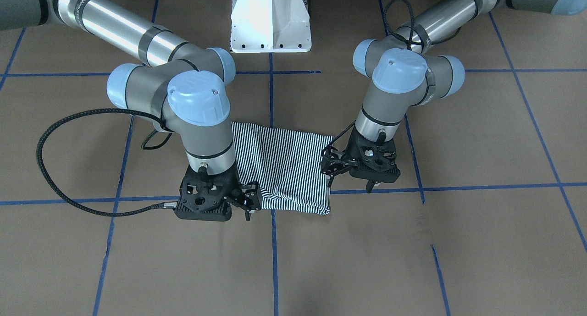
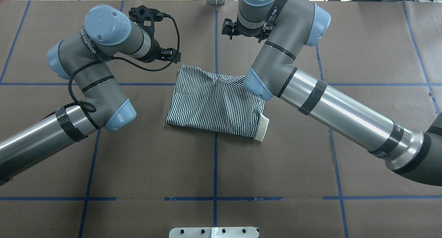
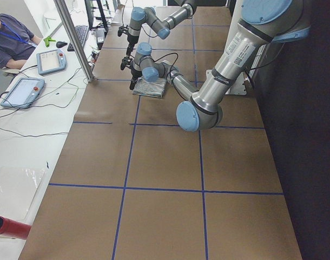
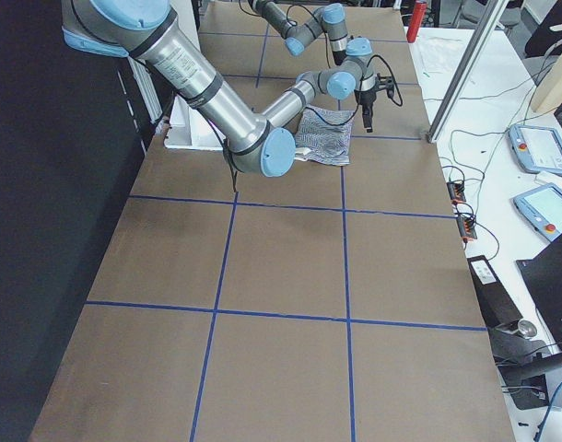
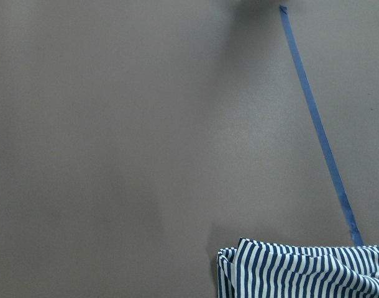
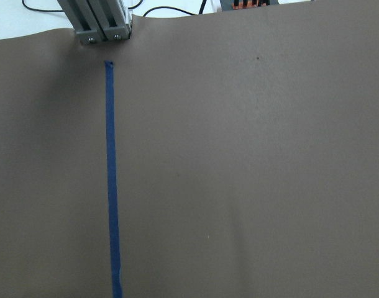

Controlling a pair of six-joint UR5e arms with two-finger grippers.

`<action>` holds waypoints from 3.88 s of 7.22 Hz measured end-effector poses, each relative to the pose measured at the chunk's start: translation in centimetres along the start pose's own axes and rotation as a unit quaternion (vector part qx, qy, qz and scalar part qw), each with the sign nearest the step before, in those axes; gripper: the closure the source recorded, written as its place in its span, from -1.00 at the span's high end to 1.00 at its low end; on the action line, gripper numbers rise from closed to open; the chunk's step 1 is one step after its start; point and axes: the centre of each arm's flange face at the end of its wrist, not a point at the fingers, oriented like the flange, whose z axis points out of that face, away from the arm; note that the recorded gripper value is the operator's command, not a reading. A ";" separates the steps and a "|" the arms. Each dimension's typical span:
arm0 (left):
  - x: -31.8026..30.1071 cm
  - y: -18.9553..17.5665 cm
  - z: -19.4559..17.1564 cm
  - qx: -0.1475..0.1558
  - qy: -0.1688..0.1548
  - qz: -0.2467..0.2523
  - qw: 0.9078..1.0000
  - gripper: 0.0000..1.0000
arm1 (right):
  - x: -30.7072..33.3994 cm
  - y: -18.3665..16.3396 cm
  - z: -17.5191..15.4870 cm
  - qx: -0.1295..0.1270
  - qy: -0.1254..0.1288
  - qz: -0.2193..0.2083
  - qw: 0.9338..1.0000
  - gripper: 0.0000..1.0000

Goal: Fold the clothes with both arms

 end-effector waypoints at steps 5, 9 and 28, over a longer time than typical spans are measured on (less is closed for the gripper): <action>-0.5 0.3 0.2 -0.013 0.005 0.014 1.000 1.00 | 0.5 16.3 0.3 0.002 0.020 0.024 1.000 1.00; -0.8 0.4 0.4 -0.012 0.007 0.014 1.000 1.00 | 2.1 20.5 2.8 0.006 0.043 0.014 0.999 1.00; -5.4 2.5 -4.4 -0.018 0.015 0.072 0.997 1.00 | 20.1 1.8 -5.9 -0.097 0.009 -0.143 0.985 1.00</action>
